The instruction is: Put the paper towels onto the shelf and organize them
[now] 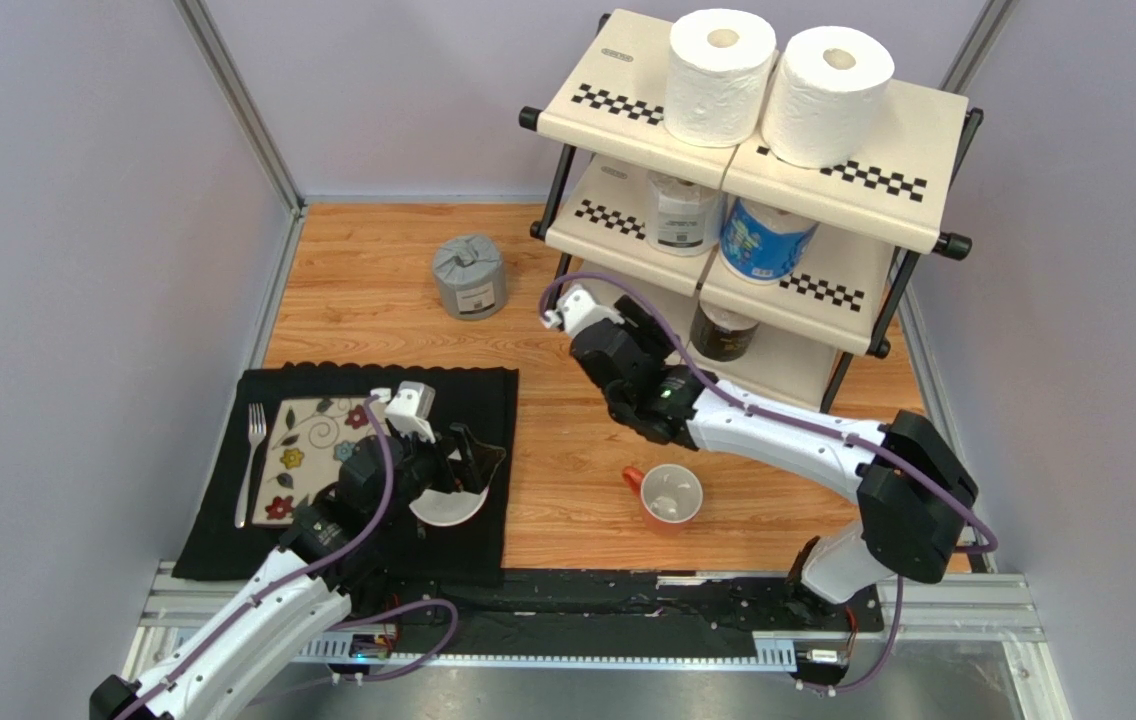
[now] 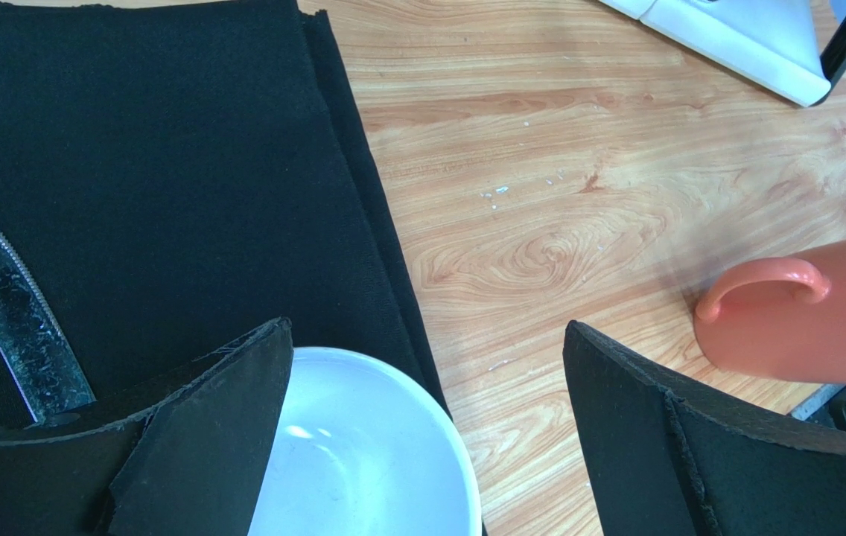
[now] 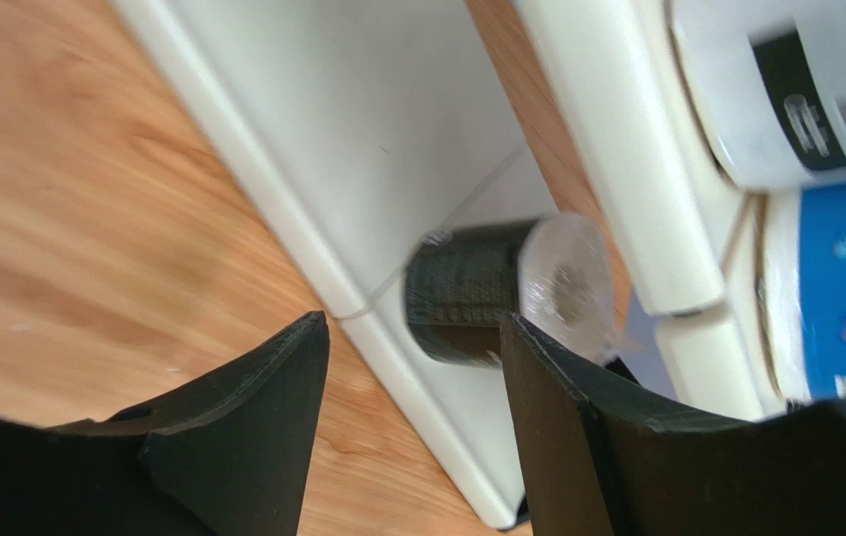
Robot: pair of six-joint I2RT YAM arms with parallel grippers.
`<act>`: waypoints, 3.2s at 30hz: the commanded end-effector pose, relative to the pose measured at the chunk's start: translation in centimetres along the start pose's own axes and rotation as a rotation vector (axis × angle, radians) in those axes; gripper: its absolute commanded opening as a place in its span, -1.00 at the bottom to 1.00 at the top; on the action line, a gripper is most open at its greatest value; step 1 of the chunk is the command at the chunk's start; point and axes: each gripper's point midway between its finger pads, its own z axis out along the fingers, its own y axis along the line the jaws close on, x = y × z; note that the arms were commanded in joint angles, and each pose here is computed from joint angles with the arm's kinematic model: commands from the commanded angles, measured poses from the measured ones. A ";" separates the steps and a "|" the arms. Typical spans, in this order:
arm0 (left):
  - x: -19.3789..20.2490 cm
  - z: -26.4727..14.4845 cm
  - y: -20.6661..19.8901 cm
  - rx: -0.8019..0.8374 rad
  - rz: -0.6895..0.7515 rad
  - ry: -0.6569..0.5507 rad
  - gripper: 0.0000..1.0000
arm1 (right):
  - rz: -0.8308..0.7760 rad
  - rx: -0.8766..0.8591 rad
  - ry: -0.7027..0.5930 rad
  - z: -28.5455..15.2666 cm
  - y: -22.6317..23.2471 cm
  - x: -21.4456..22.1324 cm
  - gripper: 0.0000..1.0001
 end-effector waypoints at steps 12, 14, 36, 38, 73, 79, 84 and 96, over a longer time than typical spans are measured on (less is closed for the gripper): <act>-2.6 -3.1 2.5 -0.145 -0.064 -0.148 0.98 | 0.046 -0.481 -0.274 -3.3 10.8 -18.8 0.29; -2.7 -3.5 3.0 -0.174 -0.070 -0.159 0.98 | 0.039 -0.553 -0.261 -1.4 13.2 -19.9 0.29; -3.6 -3.8 3.4 -0.207 -0.037 -0.175 0.98 | 0.174 -0.496 -0.375 9.8 17.7 -25.9 0.55; -3.9 -3.8 3.5 -0.213 -0.034 -0.185 0.98 | 0.215 -0.483 -0.397 8.8 16.5 -26.7 0.54; -29.6 12.1 3.9 -0.091 -0.067 -0.295 0.97 | 0.835 -0.322 -0.382 -16.3 -8.4 -4.5 0.57; -28.3 16.5 6.5 -0.131 -0.080 -0.184 0.93 | 0.829 -0.304 -0.381 -16.4 -8.8 -3.2 0.58; -24.7 16.5 9.8 -0.267 -0.100 -0.119 0.90 | 0.820 -0.298 -0.384 -16.2 -8.7 -2.9 0.58; -21.6 17.9 13.0 -0.367 -0.096 -0.055 0.90 | 0.795 -0.293 -0.377 -15.9 -8.2 -2.5 0.59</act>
